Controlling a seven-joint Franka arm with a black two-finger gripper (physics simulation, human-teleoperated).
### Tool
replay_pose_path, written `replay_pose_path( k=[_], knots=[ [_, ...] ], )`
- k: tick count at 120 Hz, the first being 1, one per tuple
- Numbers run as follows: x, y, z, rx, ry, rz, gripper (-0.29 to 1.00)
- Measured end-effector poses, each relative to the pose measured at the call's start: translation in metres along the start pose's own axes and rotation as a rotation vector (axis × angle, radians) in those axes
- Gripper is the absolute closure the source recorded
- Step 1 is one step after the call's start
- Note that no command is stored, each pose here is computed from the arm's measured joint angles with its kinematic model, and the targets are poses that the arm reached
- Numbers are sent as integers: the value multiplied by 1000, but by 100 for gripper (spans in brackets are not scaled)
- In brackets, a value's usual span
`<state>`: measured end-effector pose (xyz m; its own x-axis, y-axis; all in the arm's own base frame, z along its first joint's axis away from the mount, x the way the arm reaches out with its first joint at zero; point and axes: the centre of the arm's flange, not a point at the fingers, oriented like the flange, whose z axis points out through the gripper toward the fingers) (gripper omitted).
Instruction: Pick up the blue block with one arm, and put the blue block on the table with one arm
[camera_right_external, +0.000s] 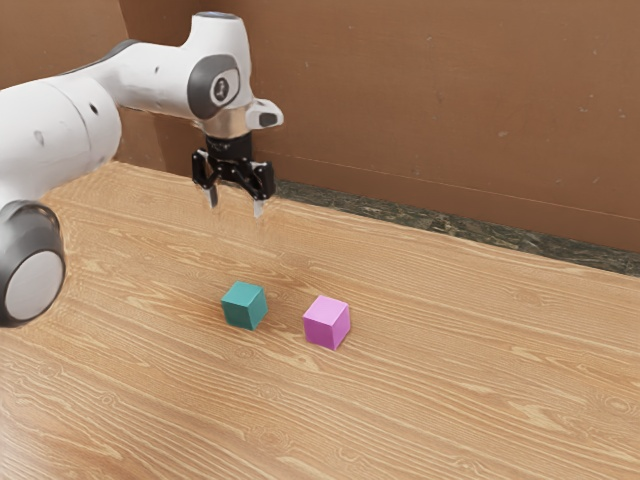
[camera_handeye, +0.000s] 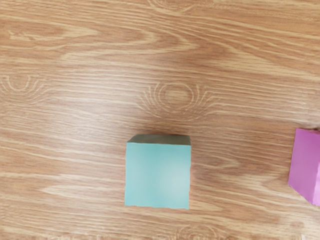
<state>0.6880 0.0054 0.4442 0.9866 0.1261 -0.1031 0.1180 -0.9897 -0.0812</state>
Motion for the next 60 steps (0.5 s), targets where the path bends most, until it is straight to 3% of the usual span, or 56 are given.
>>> replay_pose_path(
  k=[29, 43, 60],
  knots=[
    [-85, -12, -151, -7, 133, 77, 0],
    [-112, -12, -182, 46, 127, 101, 0],
    [-121, -19, -174, 93, 62, 96, 0]
  ],
)
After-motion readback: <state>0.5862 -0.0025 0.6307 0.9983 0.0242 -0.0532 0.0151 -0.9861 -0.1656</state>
